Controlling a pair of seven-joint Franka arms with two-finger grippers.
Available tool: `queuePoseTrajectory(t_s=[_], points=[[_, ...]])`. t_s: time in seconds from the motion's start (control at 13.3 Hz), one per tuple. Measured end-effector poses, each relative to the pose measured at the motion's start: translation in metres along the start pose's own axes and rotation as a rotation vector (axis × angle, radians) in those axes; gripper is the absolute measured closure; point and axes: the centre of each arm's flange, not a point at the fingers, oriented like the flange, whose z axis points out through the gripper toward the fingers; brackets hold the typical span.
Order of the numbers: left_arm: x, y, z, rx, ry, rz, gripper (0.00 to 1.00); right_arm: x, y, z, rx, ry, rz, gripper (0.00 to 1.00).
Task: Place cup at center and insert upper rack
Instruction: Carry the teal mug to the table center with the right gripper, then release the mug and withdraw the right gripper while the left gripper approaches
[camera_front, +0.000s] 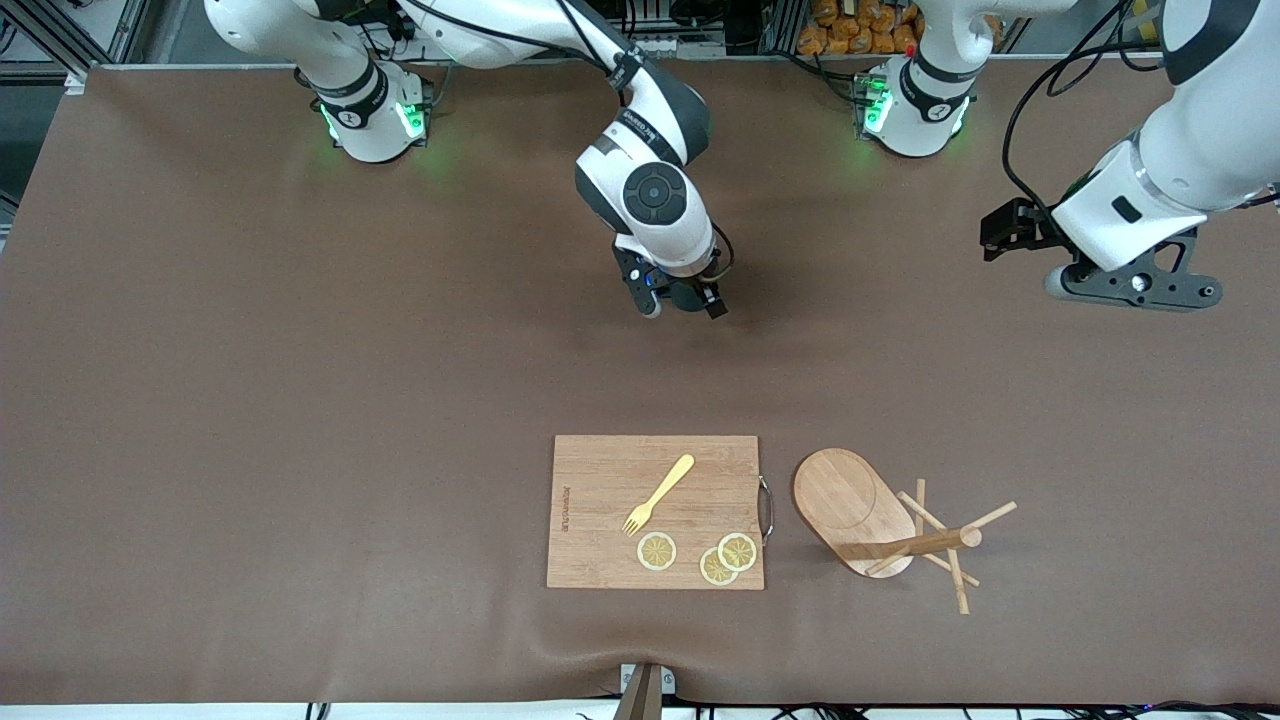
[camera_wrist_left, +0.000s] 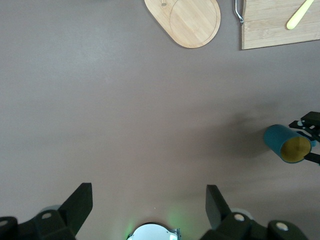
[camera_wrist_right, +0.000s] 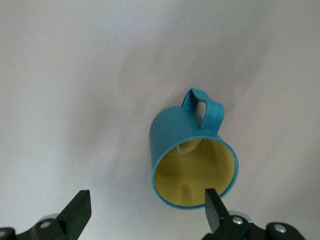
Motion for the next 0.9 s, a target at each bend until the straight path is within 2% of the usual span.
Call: queuePoseTrajectory(t_s=[0.3, 0.6, 0.9], points=[[0.003, 0.017, 0.005, -0.036, 0.020, -0.021, 0.00, 0.033, -0.022, -0.047, -0.003, -0.011, 0.000, 0.00], [0.005, 0.055, 0.018, -0.038, 0.040, -0.048, 0.00, 0.090, -0.032, -0.123, -0.027, -0.026, -0.104, 0.00], [0.002, 0.096, 0.036, -0.039, 0.046, -0.065, 0.00, 0.165, -0.035, -0.170, -0.096, -0.045, -0.235, 0.00]])
